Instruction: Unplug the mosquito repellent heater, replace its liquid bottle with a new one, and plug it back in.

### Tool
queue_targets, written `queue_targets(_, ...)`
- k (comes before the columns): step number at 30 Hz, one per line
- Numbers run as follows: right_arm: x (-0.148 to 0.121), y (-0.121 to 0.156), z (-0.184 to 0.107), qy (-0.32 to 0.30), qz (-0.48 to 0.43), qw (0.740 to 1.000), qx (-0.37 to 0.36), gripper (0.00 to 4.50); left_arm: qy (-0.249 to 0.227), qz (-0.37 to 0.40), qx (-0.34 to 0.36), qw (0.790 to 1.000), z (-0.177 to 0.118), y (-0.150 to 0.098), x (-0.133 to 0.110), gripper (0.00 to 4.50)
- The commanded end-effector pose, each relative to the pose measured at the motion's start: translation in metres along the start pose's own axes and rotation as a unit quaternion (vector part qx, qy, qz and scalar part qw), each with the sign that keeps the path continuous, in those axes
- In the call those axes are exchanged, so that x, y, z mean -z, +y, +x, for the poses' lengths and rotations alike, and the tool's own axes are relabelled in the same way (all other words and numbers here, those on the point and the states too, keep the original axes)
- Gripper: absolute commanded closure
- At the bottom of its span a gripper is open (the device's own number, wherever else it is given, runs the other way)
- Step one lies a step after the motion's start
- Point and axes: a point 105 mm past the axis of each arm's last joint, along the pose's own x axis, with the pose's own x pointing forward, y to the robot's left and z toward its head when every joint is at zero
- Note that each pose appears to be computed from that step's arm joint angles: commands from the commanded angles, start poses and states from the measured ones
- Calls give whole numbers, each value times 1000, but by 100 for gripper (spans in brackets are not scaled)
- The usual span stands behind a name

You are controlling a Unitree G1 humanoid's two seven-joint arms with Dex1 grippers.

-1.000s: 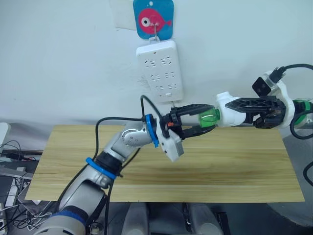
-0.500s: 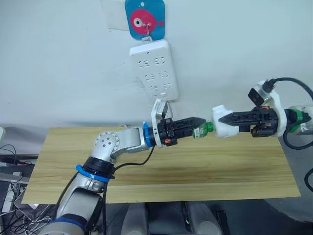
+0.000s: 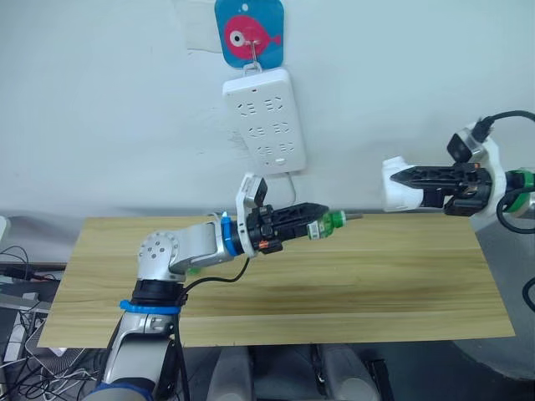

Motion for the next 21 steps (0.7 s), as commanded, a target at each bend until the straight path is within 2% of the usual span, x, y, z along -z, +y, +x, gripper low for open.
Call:
queue_targets(1, -5, -7, -19, -24, -20, 998, 56, 151, -21, 29, 11, 999, -10, -14, -5, 227)
queue_targets(2, -3, -21, -20, -22, -37, 993, 106, 151, -26, 31, 9, 999, -12, -14, -4, 227)
queue_targets(3, 6, -56, -25, 0, -57, 975, 216, 151, -25, 35, 6, 999, -15, -14, -1, 227)
queue_targets(5, 23, -117, -49, 51, -113, 906, 405, 151, -25, 40, 6, 999, -17, -15, 6, 227)
queue_targets(6, 26, -131, -58, 62, -130, 882, 449, 151, -25, 41, 6, 999, -16, -15, 8, 227)
queue_targets(8, 30, -149, -68, 76, -148, 857, 488, 151, -32, 44, 6, 998, -14, -16, 9, 227)
queue_targets(10, 36, -165, -70, 91, -153, 845, 504, 151, -41, 49, 6, 998, -13, -18, 8, 227)
queue_targets(16, 36, -195, -69, 86, -151, 835, 523, 151, -53, 60, 3, 997, -16, -21, 11, 227)
queue_targets(21, 37, -210, -74, 86, -150, 830, 531, 151, -58, 64, -1, 996, -19, -21, 14, 227)
